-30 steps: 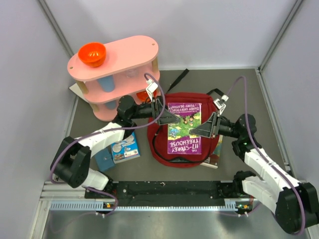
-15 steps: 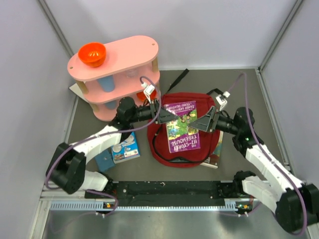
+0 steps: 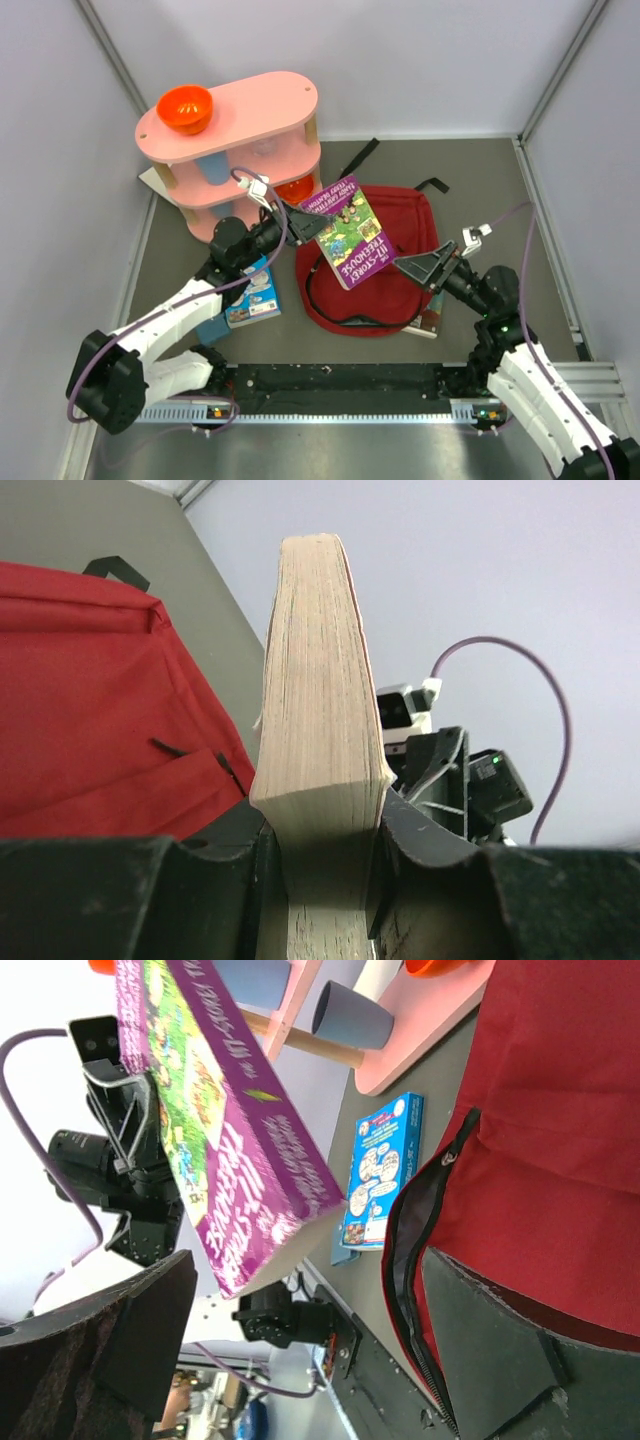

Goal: Pack the student bag
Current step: Pick up the book from the center of the board, then place the book in the student bag.

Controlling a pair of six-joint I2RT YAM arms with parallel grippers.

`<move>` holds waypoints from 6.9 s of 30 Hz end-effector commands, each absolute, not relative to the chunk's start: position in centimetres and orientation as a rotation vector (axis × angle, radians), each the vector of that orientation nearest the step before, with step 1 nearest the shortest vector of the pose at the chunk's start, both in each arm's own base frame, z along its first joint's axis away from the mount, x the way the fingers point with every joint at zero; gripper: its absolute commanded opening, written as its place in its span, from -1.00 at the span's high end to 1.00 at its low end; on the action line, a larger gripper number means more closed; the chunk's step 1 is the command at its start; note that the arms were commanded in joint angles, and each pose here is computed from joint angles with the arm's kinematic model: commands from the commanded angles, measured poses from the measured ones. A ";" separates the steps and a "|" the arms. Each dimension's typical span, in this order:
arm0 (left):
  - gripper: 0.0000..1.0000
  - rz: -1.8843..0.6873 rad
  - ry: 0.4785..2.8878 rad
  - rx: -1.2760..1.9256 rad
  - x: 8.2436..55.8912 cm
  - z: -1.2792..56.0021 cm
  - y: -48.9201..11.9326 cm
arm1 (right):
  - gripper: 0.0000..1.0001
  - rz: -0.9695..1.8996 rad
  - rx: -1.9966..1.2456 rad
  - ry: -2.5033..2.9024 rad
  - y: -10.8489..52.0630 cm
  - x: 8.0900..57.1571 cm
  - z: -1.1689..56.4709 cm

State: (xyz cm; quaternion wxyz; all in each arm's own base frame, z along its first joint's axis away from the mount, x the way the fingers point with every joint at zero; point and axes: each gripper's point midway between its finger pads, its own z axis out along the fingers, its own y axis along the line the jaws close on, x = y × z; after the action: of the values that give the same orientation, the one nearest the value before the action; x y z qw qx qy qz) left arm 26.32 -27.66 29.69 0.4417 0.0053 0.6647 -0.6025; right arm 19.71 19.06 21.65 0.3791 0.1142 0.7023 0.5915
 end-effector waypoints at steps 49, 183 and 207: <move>-0.75 -1.168 1.770 0.122 25.7 26.3 -27.8 | 1.00 1.249 0.406 1.533 18.6 22.6 27.7; 1.00 -0.695 1.825 0.551 30.1 36.2 -38.9 | 1.00 1.499 0.527 1.916 19.9 15.7 23.9; 1.00 -0.861 1.790 0.516 26.6 39.4 -38.6 | 1.00 1.321 1.043 1.425 19.3 27.9 22.7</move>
State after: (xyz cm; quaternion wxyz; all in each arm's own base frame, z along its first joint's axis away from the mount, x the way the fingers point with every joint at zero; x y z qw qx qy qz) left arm 28.35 -38.41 33.45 0.4803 0.2353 0.7946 -0.2874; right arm 25.15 20.20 14.69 0.3716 0.3927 0.7021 0.4634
